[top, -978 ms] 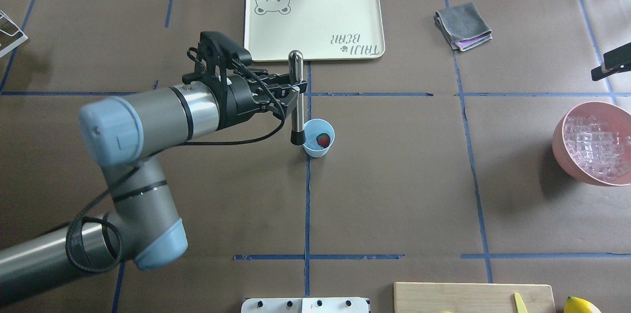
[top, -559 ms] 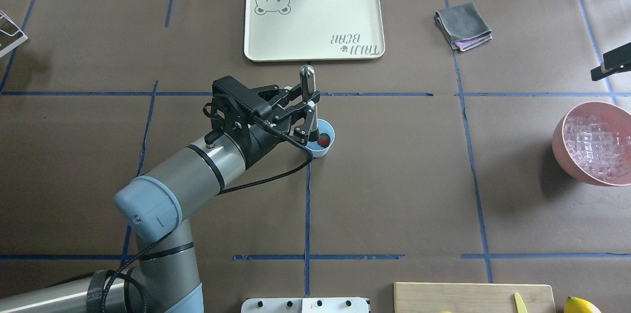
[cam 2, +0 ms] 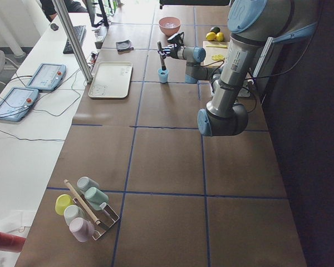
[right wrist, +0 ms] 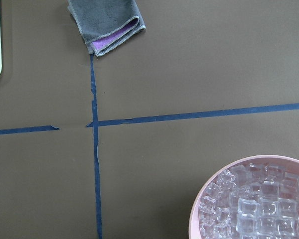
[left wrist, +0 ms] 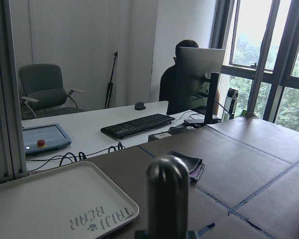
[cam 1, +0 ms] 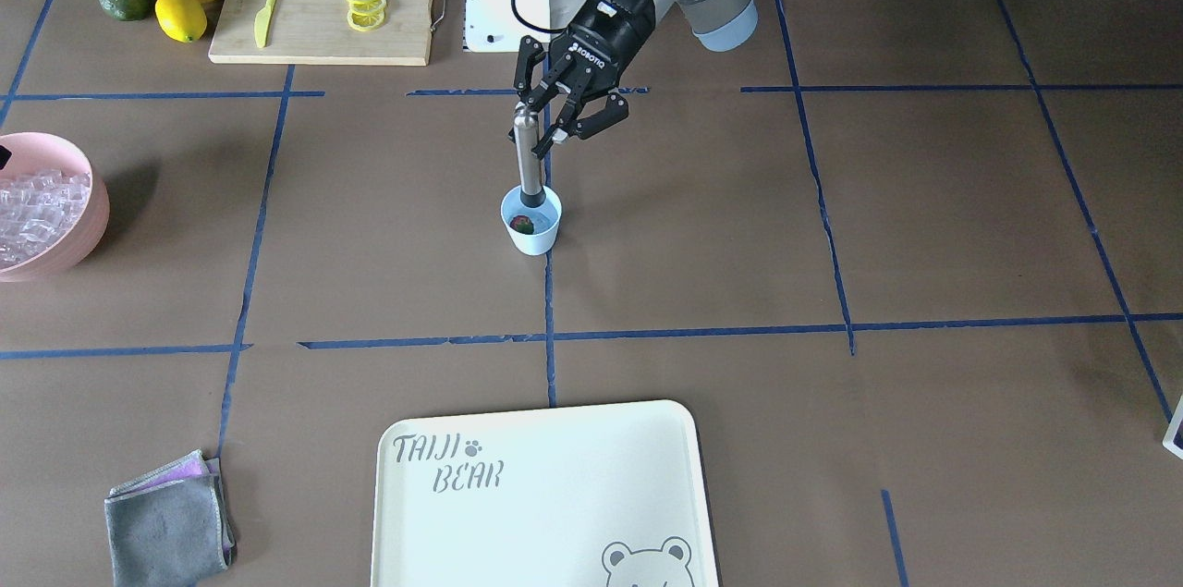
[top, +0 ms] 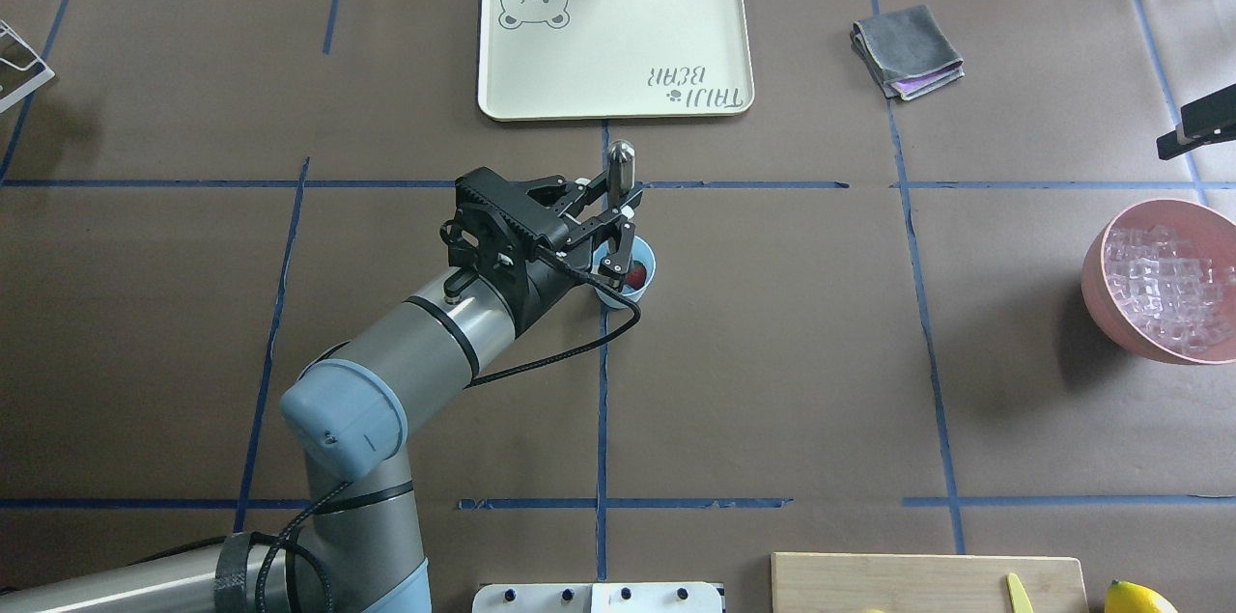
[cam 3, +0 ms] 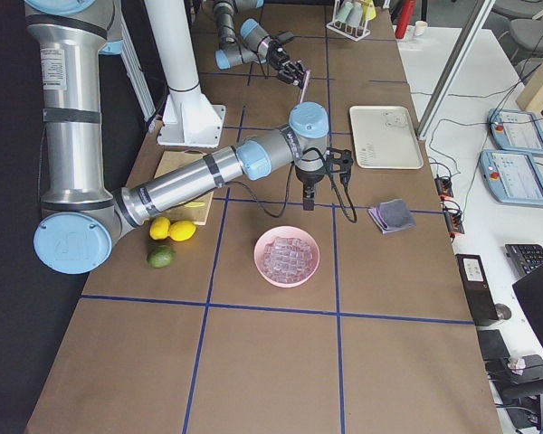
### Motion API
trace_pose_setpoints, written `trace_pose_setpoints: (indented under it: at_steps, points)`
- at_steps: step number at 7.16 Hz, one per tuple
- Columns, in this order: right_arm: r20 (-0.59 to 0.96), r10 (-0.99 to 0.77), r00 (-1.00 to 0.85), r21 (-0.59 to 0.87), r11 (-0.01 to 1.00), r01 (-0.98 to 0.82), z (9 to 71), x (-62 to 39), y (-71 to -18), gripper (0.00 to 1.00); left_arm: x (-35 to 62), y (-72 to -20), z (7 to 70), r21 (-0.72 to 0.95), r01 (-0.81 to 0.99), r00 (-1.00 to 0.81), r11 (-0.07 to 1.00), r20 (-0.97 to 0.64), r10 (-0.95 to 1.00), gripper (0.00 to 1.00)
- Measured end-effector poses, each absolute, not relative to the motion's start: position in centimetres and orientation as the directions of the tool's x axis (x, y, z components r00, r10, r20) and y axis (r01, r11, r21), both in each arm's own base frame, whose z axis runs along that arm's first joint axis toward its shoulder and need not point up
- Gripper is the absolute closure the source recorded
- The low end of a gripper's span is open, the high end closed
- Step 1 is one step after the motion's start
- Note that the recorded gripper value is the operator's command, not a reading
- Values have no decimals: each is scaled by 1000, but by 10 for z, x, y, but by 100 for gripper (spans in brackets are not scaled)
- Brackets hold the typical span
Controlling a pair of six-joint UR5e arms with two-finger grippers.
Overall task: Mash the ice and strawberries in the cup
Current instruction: 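Lower the pestle into the cup and press down on the contents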
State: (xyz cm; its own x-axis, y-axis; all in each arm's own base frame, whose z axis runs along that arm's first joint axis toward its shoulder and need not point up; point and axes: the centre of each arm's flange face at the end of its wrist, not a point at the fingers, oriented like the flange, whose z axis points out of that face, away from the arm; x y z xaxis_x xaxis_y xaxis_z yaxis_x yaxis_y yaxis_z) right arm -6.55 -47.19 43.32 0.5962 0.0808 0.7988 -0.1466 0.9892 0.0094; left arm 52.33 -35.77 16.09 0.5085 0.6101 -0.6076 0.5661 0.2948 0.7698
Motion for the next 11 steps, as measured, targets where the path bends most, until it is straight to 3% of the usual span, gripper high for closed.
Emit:
trace_pose_setpoints:
  at_steps: [8,11]
  points:
    - [796,88,598,0,989,-146,438,-66,-473,0,550,-344,169,786,532,509,317,-595,622,100]
    - [796,88,599,-1,989,-145,439,-66,-474,0,522,-337,113,803,537,513,260,-555,655,100]
